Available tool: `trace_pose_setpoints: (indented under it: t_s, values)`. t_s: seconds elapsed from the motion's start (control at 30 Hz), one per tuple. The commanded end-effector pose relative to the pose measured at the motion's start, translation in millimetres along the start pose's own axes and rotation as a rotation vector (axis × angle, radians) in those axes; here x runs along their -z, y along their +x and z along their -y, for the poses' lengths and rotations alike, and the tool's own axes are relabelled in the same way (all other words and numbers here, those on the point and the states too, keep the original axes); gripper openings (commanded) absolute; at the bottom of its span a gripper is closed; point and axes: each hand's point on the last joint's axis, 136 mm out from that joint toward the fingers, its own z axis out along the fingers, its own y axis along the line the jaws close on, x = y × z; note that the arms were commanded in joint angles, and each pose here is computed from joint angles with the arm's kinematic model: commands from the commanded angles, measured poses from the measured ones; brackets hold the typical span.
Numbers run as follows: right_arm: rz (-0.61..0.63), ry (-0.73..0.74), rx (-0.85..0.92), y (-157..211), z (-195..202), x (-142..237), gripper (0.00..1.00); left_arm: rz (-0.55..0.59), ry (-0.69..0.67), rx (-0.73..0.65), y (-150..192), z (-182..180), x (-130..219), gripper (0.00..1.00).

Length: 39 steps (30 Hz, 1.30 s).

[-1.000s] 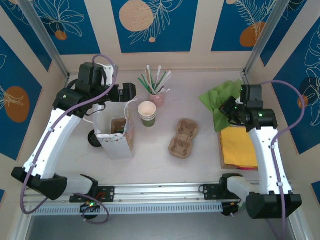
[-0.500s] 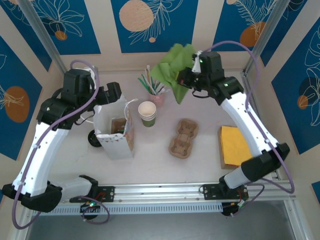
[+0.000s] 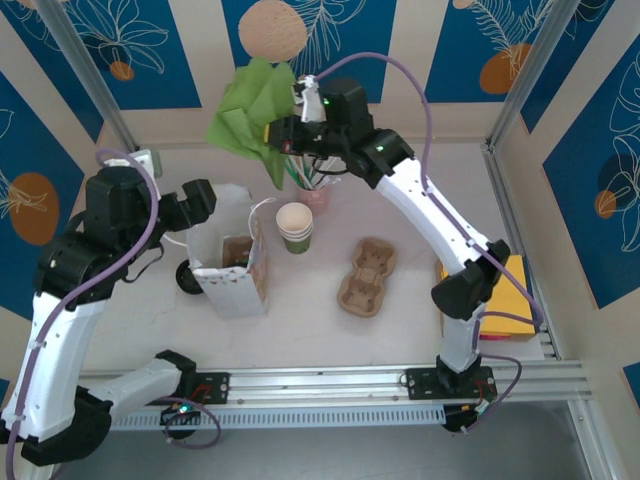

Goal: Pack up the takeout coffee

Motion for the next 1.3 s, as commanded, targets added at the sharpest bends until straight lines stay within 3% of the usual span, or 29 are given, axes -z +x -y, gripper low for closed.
trace_pose_setpoints:
  t_s: [0.0, 0.37, 0.73, 1.27]
  values:
    - [-0.042, -0.120, -0.009, 6.9, -34.5, -13.7, 0.00, 0.003, -0.056, 0.011, 5.5, -16.3, 10.3, 1.00]
    - [-0.176, -0.206, -0.141, 59.0, -69.3, -45.3, 0.00, 0.058, -0.101, 0.011, 2.8, -35.3, 41.4, 1.00]
    - [-0.227, -0.225, -0.237, 96.2, -76.8, -47.0, 0.00, 0.064, -0.103, 0.016, 6.3, -40.3, 50.1, 1.00]
    - [-0.245, -0.198, -0.217, 121.3, -85.0, -39.7, 0.00, 0.057, -0.091, 0.019, 9.2, -39.4, 50.2, 1.00]
